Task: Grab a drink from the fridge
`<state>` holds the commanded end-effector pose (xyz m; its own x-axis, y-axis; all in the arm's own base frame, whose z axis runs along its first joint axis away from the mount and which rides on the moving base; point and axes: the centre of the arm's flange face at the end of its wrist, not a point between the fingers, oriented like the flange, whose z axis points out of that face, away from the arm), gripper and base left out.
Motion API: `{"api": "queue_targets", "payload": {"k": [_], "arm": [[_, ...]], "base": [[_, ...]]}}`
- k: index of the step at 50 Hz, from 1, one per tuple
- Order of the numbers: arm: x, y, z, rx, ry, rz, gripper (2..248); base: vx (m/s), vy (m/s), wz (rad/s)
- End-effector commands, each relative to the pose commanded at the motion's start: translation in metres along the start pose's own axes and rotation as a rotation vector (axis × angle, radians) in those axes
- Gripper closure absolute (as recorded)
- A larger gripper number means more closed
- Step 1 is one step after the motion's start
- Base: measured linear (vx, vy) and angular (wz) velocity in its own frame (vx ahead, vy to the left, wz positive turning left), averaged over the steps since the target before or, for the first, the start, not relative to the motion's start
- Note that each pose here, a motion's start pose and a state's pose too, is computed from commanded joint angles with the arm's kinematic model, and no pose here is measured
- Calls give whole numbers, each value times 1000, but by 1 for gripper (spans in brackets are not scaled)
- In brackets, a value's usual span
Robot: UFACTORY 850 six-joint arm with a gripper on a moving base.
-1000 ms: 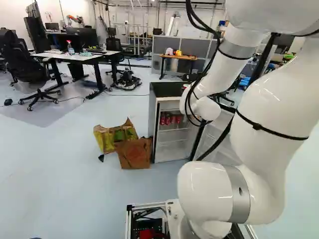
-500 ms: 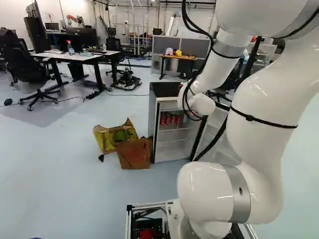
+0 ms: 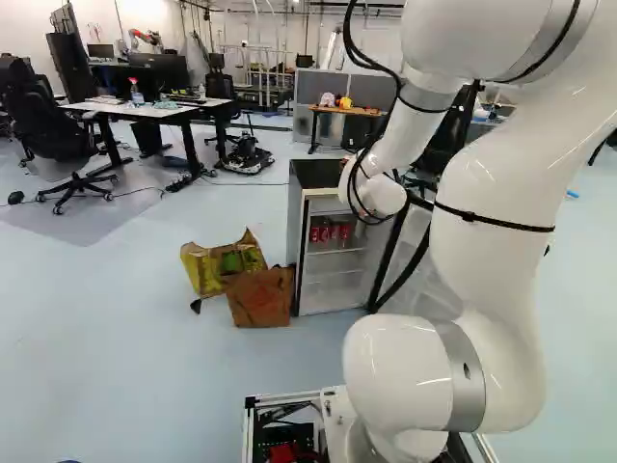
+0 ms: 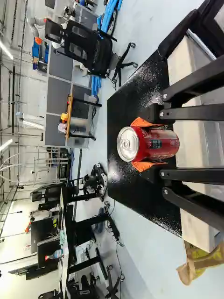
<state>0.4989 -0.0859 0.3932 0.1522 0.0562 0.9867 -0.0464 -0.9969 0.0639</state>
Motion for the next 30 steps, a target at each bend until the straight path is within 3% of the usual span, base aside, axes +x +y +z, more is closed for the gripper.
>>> {"api": "queue_targets", "payload": {"k": [30], "arm": [[0,-12,49,22,-15,-1,157]], "base": [[0,0,0]]}}
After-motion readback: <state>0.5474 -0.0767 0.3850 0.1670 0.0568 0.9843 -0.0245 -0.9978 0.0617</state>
